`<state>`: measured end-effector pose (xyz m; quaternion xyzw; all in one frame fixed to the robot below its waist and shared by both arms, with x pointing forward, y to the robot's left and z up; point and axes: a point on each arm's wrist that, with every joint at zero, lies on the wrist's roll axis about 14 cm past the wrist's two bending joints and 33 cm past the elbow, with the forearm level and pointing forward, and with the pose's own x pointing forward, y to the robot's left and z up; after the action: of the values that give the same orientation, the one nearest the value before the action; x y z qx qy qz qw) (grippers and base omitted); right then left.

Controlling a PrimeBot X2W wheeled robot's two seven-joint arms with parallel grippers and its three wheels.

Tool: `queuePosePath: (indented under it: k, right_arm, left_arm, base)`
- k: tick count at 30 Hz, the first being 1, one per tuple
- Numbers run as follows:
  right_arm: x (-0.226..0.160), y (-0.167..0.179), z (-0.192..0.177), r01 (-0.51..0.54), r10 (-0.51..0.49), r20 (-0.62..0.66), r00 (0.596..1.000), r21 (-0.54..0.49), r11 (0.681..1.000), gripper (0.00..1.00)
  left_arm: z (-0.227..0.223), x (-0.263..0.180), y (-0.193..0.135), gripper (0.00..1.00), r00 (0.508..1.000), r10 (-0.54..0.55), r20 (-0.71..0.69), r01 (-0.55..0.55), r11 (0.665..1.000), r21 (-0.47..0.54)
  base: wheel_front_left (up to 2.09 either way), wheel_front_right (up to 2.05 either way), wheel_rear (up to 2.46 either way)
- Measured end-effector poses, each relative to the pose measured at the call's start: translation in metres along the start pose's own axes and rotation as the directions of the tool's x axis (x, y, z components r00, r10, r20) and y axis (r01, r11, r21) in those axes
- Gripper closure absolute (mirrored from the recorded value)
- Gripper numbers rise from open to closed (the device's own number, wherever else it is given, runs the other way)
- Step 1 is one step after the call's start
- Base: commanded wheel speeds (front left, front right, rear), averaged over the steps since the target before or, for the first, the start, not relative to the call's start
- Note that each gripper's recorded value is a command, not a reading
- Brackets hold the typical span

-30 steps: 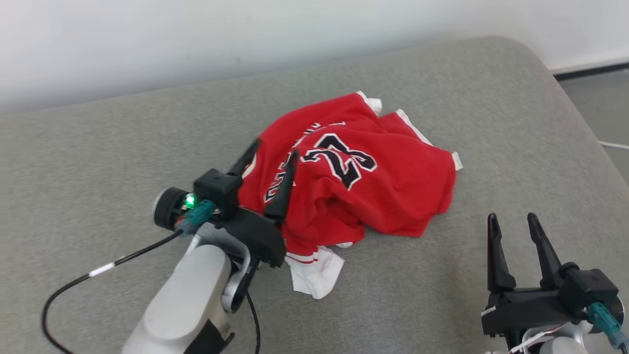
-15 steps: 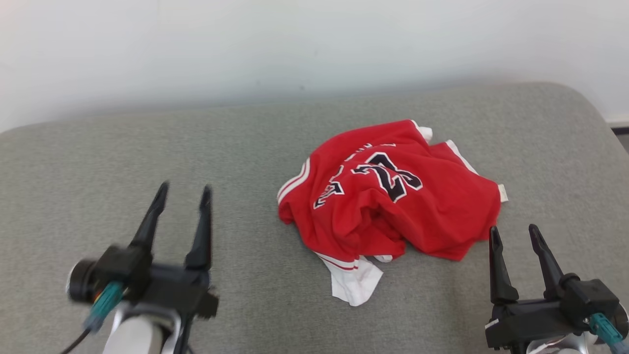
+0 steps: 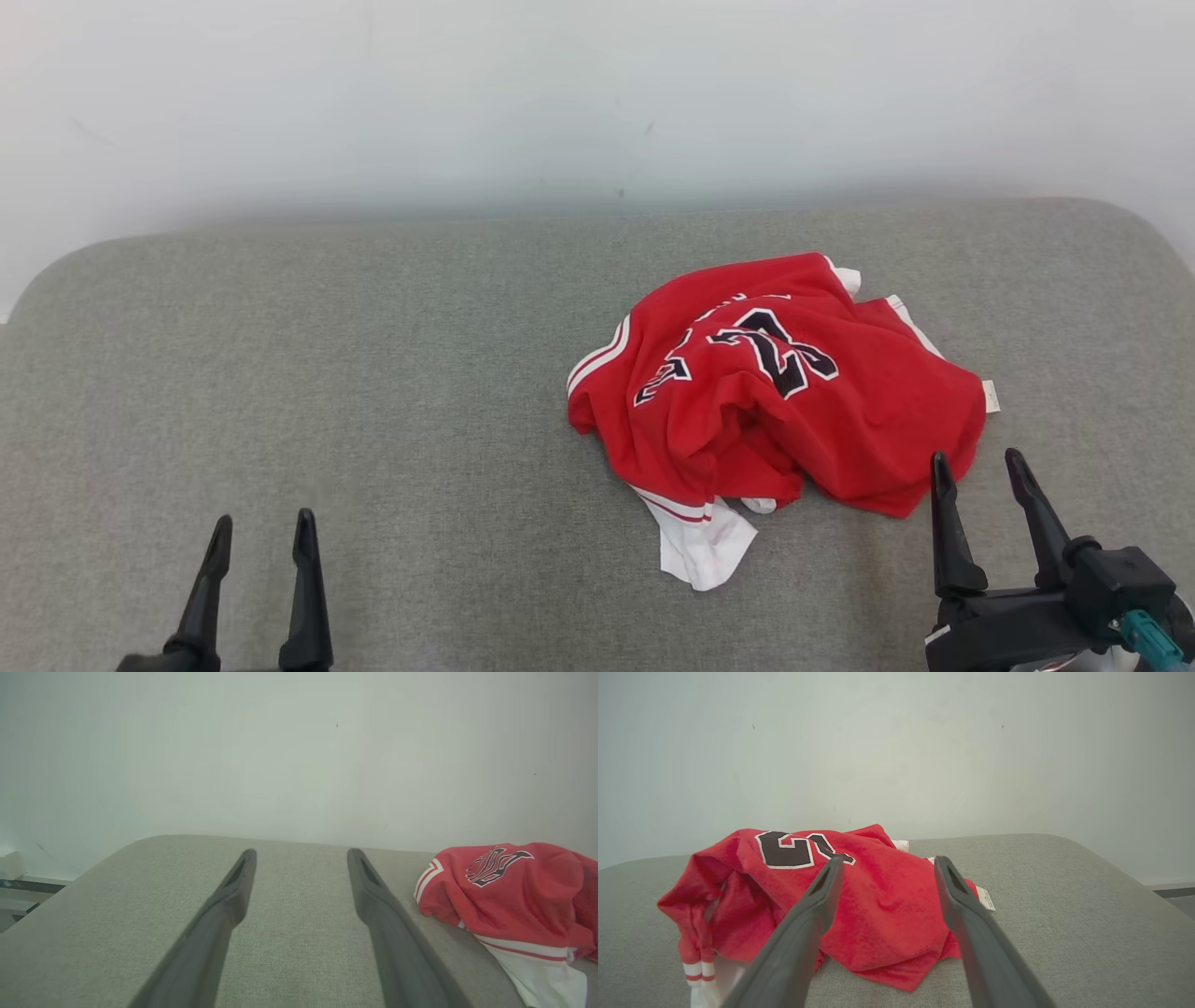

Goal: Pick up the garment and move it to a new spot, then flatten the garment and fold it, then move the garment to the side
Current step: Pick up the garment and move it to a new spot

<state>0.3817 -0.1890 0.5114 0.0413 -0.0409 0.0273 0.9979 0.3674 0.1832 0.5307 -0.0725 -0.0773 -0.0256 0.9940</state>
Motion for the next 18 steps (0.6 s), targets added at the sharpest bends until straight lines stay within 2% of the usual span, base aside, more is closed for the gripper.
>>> queuePosePath:
  k: [10, 15, 18]
  right_arm:
    - [0.000, 0.002, -0.003, -0.008, 0.008, -0.014, 1.000, 0.000, 1.000, 0.00]
    - [-0.003, -0.002, -0.002, 0.004, -0.004, -0.013, 1.000, -0.002, 1.000, 0.00]
    - [-0.005, -0.005, -0.003, 0.015, -0.015, -0.015, 1.000, -0.001, 1.000, 0.00]
  left_arm:
    - [-0.002, -0.006, 0.002, 0.00, 1.000, 0.020, -0.002, -0.020, 1.000, -0.004]
    - [-0.004, 0.000, -0.010, 0.00, 1.000, -0.025, -0.003, 0.025, 1.000, -0.011]
    - [-0.003, 0.012, -0.031, 0.00, 0.996, -0.093, 0.007, 0.093, 0.996, -0.008]
  base:
    - [0.00, 0.00, 0.00]
    - [0.00, 0.00, 0.00]
    - [0.00, 0.00, 0.00]
